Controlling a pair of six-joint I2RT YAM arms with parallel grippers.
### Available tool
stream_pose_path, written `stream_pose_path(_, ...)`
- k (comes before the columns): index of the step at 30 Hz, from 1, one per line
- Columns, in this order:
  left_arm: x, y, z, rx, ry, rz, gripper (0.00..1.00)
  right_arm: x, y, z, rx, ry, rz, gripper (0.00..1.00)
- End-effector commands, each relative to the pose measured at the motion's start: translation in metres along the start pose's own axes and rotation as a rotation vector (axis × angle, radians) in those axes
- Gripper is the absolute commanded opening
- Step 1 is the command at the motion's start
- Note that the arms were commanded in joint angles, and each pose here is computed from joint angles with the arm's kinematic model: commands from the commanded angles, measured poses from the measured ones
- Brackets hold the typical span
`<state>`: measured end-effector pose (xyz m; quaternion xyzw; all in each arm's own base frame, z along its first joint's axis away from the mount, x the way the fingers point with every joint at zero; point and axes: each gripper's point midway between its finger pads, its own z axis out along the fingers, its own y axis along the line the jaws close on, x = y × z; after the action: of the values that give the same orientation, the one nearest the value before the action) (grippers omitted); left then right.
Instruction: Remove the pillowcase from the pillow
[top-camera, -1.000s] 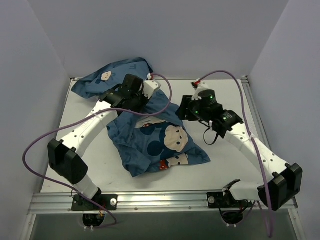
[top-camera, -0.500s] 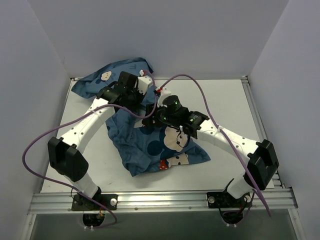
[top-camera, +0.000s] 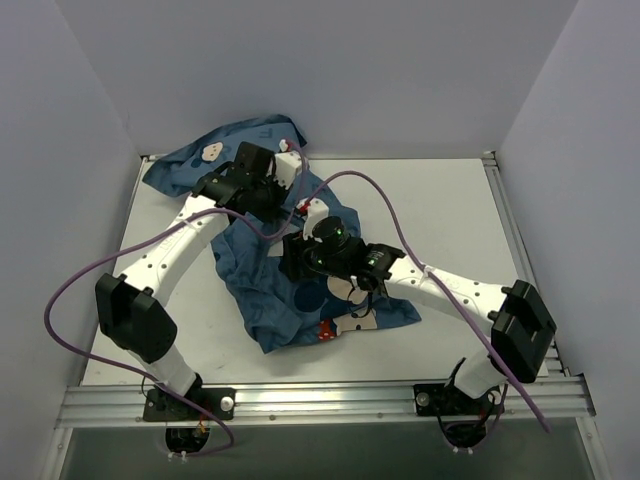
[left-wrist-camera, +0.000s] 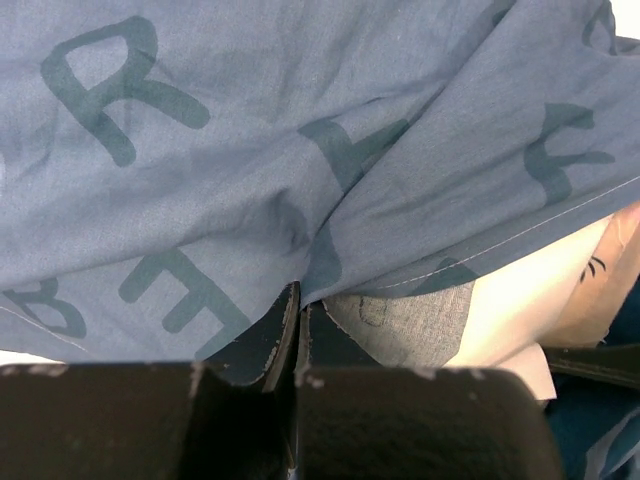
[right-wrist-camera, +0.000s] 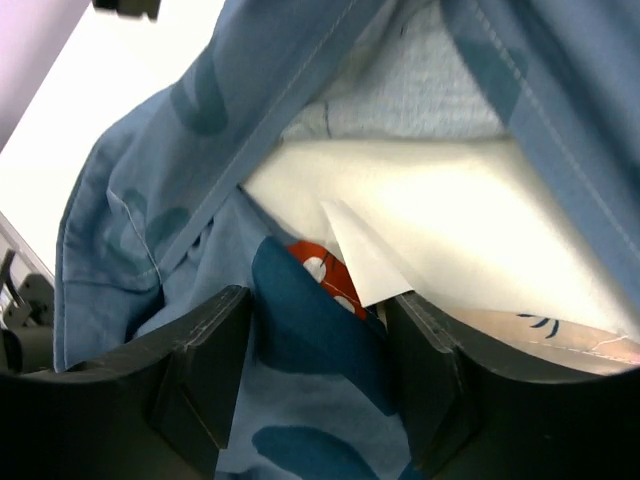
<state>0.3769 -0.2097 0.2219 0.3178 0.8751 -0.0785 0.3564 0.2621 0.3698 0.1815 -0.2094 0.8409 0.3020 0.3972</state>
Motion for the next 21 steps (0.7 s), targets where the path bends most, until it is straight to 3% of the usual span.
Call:
stream_pose_path(1, -0.038, 0.005, -0.009, -0.004, -0.126, 0.011, 0.02, 0.014, 0.012, -0.007, -0.032, 0.038, -0.069, 0.55)
stream_pose_path(5, -0.037, 0.011, -0.009, -0.021, -0.125, 0.003, 0.02, 0.02, 0.016, -0.02, -0.018, 0.039, -0.092, 0.51)
stream_pose_path(7, -0.037, 0.014, -0.009, -0.027, -0.124, 0.0, 0.02, 0.031, 0.011, -0.024, -0.004, 0.061, -0.082, 0.41)
stream_pose_path(8, -0.036, 0.014, -0.008, -0.028, -0.123, -0.001, 0.02, 0.032, 0.012, -0.029, -0.011, 0.059, -0.079, 0.36)
stream_pose_path(9, -0.037, 0.015, -0.009, -0.031, -0.124, -0.002, 0.02, 0.042, 0.01, -0.031, -0.01, 0.077, -0.069, 0.19)
stream_pose_path(12, -0.036, 0.021, -0.008, -0.047, -0.119, -0.007, 0.02, 0.052, 0.007, -0.038, -0.01, 0.094, -0.053, 0.0)
stream_pose_path(21, -0.023, 0.078, -0.007, -0.201, -0.09, -0.071, 0.02, 0.115, -0.03, -0.087, 0.094, 0.232, 0.022, 0.0)
